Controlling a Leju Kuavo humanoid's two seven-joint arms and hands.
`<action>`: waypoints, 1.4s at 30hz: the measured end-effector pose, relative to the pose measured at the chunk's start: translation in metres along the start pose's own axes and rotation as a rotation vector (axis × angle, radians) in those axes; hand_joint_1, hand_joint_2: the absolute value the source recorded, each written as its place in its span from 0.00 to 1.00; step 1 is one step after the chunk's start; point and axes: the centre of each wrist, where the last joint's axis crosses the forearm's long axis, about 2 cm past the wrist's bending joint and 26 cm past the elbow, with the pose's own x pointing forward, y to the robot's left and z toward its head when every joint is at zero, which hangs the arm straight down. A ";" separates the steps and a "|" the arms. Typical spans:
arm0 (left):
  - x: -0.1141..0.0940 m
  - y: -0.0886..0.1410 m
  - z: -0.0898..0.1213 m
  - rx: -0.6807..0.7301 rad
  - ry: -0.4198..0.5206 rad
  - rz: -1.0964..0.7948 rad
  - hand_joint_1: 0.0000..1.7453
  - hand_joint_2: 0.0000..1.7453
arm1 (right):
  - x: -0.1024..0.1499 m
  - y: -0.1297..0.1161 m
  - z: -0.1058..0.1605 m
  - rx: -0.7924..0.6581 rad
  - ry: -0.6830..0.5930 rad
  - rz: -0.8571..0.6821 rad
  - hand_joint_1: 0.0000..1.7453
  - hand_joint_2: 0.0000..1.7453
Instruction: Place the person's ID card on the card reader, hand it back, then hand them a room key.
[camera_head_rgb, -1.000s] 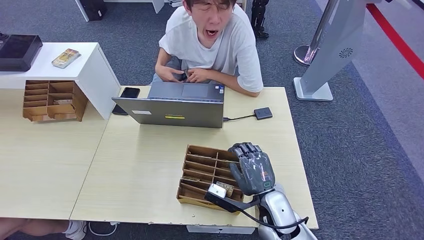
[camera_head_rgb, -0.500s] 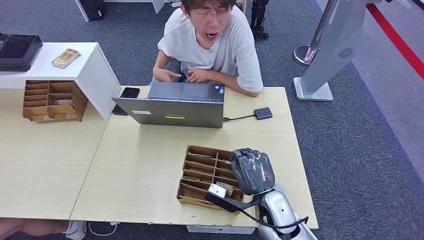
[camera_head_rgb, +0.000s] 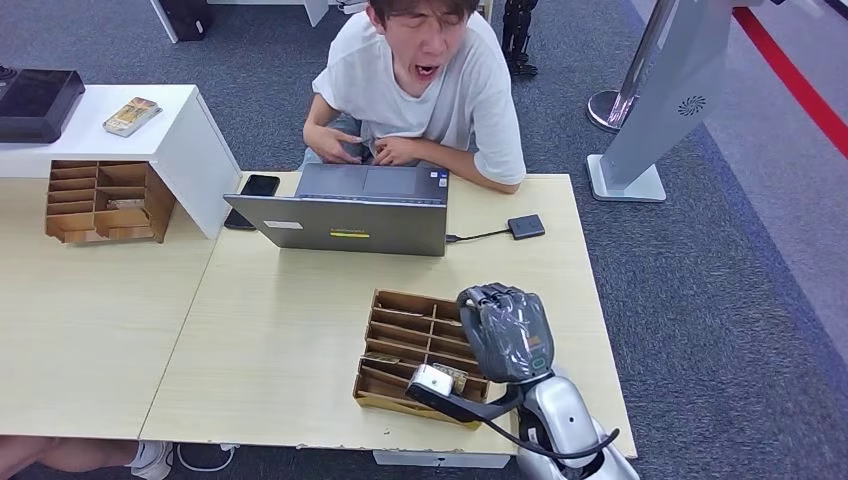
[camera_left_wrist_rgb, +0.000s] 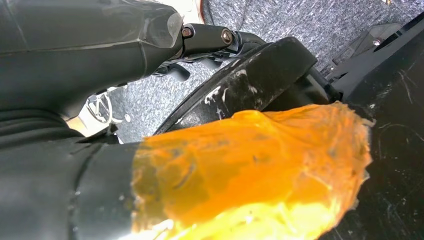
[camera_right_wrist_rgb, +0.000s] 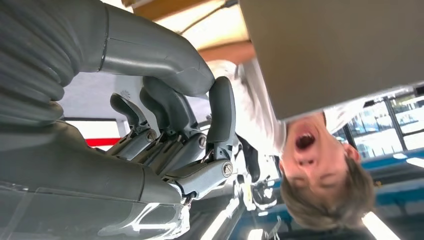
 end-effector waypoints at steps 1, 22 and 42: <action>0.000 0.000 0.000 0.000 0.000 0.000 0.00 0.00 | 0.001 -0.002 0.000 -0.010 -0.004 -0.002 0.92 1.00; -0.001 0.000 0.000 -0.001 -0.011 0.022 0.00 0.00 | -0.007 0.009 0.009 0.248 0.003 -0.008 0.00 1.00; -0.001 0.000 0.000 -0.001 -0.011 0.021 0.00 0.00 | -0.011 0.014 0.008 0.262 0.013 0.009 0.00 1.00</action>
